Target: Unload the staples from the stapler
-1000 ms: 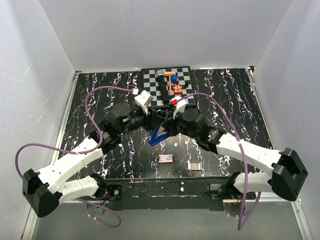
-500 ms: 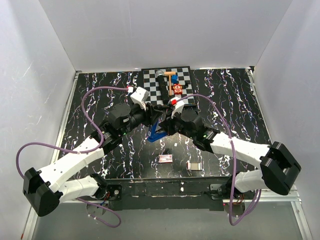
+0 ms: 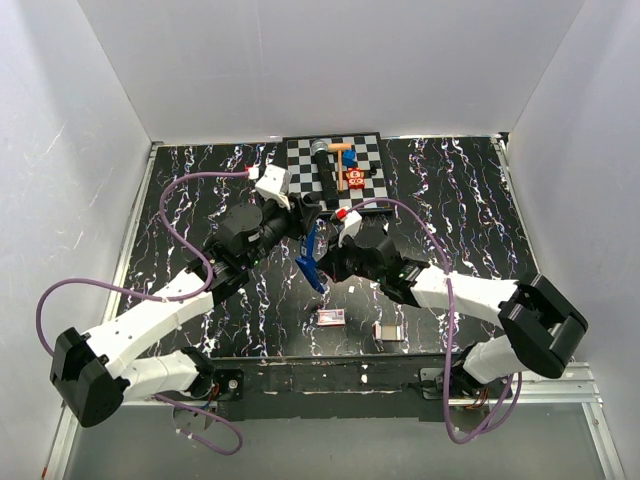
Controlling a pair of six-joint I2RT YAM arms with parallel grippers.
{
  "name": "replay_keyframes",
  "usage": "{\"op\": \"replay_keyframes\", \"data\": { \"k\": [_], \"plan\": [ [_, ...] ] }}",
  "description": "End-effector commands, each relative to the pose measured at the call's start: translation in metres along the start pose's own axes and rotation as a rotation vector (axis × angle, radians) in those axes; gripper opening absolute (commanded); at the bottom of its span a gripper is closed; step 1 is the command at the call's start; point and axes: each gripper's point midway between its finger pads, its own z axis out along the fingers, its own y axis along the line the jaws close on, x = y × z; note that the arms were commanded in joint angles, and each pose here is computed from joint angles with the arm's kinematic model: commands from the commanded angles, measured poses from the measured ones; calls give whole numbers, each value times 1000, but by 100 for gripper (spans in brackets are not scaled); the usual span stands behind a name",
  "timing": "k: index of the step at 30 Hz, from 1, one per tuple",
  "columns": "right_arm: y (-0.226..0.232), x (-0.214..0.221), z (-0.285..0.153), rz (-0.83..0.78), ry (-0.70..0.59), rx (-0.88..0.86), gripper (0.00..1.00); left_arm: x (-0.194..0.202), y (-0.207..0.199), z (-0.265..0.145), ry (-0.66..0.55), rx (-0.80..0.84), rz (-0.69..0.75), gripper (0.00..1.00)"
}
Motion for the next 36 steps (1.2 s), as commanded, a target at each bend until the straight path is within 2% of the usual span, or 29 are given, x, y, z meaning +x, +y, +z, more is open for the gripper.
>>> {"op": "replay_keyframes", "data": {
  "k": [1,24,36],
  "plan": [
    [16,-17,5,34,-65,-73,1,-45,-4,6,-147,-8,-40,0],
    [47,-21,16,142,-108,-258,1,-31,-4,51,-80,-36,-3,0],
    [38,-24,7,132,-120,-219,1,-49,-7,31,-74,-26,27,0]
  ]
}}
